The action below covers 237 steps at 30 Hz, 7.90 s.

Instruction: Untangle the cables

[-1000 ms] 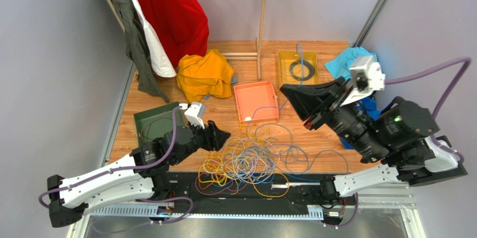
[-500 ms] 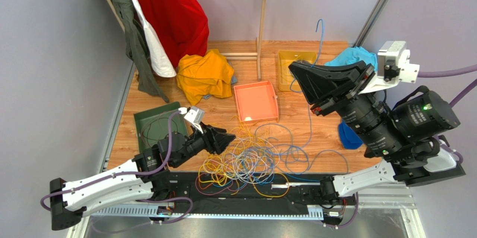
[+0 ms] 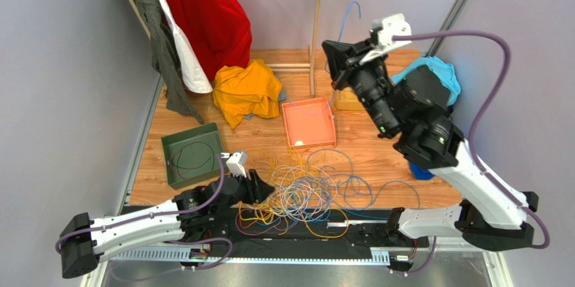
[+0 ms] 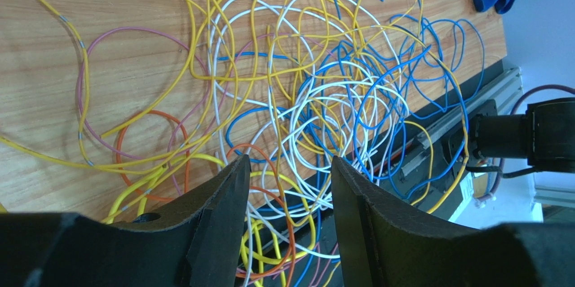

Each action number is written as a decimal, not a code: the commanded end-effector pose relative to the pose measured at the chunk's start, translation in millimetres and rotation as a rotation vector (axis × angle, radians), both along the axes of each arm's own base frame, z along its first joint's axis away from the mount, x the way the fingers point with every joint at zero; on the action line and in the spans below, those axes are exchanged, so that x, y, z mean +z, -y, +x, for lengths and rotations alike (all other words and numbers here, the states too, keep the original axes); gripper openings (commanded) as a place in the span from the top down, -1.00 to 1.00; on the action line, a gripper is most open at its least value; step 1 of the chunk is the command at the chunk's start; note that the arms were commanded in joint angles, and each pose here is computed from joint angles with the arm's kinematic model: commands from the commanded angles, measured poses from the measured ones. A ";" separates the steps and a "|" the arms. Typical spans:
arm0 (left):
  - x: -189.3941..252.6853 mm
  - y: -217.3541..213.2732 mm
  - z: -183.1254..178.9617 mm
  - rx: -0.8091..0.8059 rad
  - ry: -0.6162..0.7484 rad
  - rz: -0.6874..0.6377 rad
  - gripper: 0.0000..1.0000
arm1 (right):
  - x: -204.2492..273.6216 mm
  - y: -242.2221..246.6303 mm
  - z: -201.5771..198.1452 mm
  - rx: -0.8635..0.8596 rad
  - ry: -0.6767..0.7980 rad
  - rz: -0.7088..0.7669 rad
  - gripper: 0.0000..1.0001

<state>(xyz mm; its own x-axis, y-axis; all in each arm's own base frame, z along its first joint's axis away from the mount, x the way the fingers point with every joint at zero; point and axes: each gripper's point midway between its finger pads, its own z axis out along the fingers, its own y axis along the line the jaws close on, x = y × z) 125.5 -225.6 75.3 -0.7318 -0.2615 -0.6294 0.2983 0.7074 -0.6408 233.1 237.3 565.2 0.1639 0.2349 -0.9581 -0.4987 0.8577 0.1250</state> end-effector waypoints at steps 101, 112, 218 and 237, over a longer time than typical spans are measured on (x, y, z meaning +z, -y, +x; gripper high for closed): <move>20.5 3.3 9.1 0.004 0.054 0.034 -0.13 | -415.7 -19.7 -18.6 0.061 -0.722 -0.202 -0.18; 33.7 5.5 11.4 0.010 0.073 0.003 -0.13 | -430.2 -2.7 -110.0 0.280 -0.798 -0.038 -0.17; 231.1 137.4 -101.7 -0.734 0.804 -0.514 -0.75 | 4.8 -29.9 -192.9 0.759 -0.185 0.079 1.00; 224.8 175.1 -97.8 -0.783 0.734 -0.431 0.52 | -17.8 -23.4 -195.0 0.775 -0.234 0.108 1.00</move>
<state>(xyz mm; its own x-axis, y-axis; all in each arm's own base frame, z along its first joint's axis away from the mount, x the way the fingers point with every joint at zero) 28.4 -397.0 283.1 -0.2892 -0.1632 -0.9432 0.9572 -0.0587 -0.2833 38.5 262.8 533.6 -0.2655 0.2372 -0.9345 -0.9025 0.2798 0.3274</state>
